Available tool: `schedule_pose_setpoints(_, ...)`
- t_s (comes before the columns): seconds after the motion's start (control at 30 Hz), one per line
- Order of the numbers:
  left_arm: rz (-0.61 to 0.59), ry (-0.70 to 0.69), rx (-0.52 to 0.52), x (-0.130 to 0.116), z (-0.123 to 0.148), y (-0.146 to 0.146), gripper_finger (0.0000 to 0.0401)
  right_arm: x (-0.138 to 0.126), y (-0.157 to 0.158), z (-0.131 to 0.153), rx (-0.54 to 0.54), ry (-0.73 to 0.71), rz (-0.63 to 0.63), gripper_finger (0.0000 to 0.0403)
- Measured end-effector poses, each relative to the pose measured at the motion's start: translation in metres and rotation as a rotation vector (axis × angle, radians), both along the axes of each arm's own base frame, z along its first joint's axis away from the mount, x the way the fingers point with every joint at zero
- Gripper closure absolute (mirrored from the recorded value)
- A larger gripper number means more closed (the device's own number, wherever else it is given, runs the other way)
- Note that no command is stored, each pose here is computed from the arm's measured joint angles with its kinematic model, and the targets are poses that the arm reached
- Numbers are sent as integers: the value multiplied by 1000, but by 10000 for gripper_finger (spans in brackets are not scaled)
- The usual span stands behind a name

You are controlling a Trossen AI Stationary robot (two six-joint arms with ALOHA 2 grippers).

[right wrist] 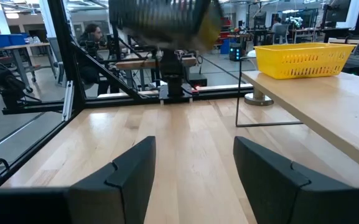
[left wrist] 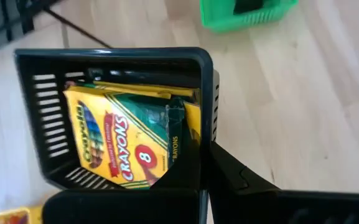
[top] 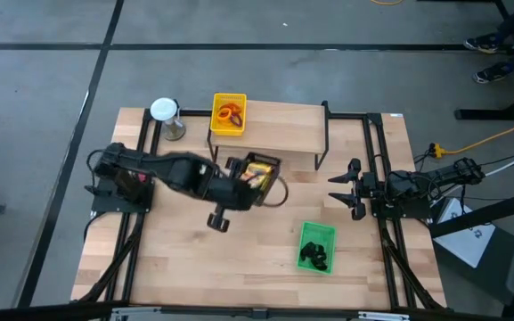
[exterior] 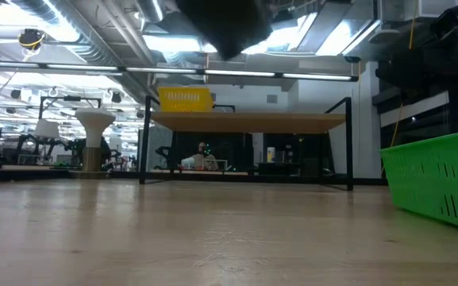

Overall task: Pick & Place Office Desk Supplies
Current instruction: Put the black bin with crayon boxes on the shelf

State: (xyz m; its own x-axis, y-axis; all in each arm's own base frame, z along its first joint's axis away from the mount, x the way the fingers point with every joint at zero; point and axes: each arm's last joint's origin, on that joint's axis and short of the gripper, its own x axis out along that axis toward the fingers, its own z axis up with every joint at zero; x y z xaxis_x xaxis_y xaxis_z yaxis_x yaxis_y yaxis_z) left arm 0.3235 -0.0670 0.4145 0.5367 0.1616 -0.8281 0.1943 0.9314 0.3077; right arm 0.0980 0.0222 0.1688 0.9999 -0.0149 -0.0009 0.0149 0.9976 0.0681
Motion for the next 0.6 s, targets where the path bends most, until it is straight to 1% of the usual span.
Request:
schedule_pose_setpoints(0.07, -4, 2, -8, 6, 12, 7, 398, 0, 0, 0, 0, 0, 0, 184)
schedule_pose_setpoints(0.13, 0, 14, 2, 13, 19, 14, 398, 0, 0, 0, 0, 0, 0, 184)
schedule_pose_setpoints(0.2, 10, 25, 22, 23, 15, 21, 398, 0, 0, 0, 0, 0, 0, 184)
schedule_pose_setpoints(0.23, 14, 25, 29, 24, 12, 26, 398, 0, 0, 0, 0, 0, 0, 184)
schedule_pose_setpoints(0.33, 37, 85, 32, 30, 0, 39, 398, 0, 0, 0, 0, 0, 0, 184)
schedule_pose_setpoints(0.4, 47, 107, 63, 36, -6, 43, 398, 0, 0, 0, 0, 1, 1, 184)
schedule_pose_setpoints(0.47, 43, 105, 99, 42, -10, 46, 398, 0, 0, 0, 0, 1, 7, 184)
schedule_pose_setpoints(0.6, 25, 70, 118, 50, -11, 52, 398, 0, 0, 0, 0, 0, 7, 184)
